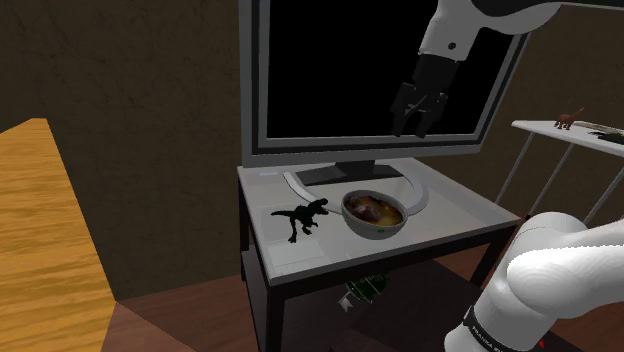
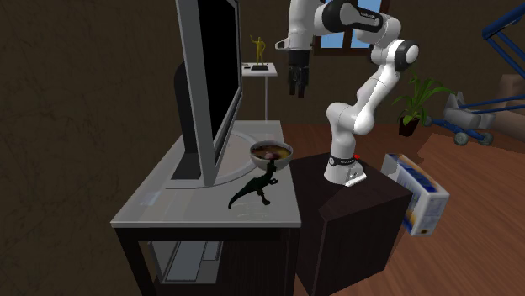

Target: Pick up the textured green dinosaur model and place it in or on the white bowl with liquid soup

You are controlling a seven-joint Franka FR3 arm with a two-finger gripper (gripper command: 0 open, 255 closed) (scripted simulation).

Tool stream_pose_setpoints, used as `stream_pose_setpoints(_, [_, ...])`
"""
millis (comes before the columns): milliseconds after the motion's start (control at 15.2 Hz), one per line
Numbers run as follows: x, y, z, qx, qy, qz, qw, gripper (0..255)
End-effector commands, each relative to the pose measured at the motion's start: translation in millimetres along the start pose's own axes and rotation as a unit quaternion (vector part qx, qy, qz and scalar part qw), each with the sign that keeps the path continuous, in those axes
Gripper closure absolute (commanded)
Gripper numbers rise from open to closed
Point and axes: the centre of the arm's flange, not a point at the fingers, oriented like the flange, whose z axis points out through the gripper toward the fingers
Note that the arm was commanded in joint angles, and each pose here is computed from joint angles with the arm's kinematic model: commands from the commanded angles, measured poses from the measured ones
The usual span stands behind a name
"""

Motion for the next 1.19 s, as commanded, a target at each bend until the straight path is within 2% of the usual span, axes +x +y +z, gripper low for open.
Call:
stream_pose_setpoints(0, [0,0,0,0.000,0.000,0.000,1.0000,0])
stream_pose_setpoints(528, [76,-46,79,-0.015,-0.058,0.016,0.9981,0])
stream_pose_setpoints(1122, [152,-91,179,-0.032,-0.122,0.035,0.9913,0])
